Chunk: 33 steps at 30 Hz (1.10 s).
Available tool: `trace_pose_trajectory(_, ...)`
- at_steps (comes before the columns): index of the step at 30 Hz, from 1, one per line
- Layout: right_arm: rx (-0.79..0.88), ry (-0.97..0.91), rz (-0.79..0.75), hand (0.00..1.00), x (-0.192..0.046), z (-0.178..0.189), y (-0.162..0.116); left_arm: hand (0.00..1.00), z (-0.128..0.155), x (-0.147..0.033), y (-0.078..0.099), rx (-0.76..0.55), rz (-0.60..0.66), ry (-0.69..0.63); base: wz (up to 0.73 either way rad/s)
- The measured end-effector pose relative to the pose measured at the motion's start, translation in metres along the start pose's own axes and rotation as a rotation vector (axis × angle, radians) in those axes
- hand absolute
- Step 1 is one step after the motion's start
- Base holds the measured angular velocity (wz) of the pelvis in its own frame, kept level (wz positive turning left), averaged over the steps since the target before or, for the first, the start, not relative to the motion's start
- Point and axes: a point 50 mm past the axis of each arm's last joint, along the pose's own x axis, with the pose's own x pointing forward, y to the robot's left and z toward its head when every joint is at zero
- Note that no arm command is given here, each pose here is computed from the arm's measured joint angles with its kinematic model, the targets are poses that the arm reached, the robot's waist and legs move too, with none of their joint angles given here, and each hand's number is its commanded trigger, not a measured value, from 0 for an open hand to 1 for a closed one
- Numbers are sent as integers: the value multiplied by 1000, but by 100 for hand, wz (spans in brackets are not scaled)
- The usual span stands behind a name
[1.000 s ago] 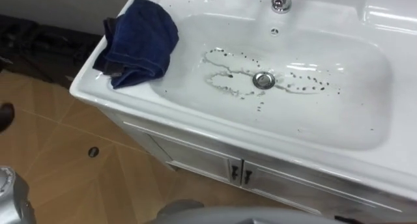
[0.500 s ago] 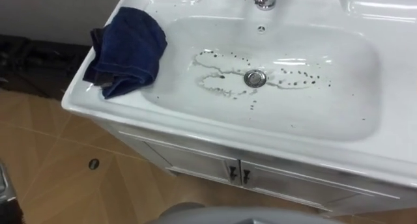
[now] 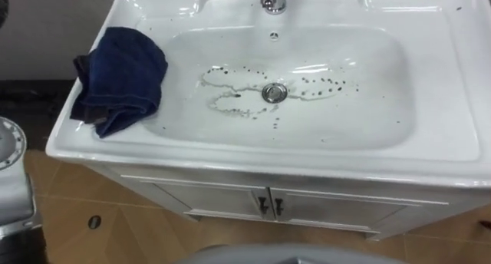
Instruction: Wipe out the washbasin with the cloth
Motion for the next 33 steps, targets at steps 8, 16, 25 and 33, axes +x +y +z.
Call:
trace_pose_trajectory(8,-6,22,22,0,0,-1,2,0,-15,-10,-24,75,-110,56,-13)
trace_pose_trajectory(16,4,47,19,0,1,-5,3,0,-34,-20,-37,111,-206,145,-7)
trace_pose_trajectory(25,0,56,13,0,1,-4,3,0,-45,-32,-50,178,-283,185,0)
trace_pose_trajectory(33,7,101,33,0,0,-10,5,0,-71,-52,-61,246,-429,334,0)
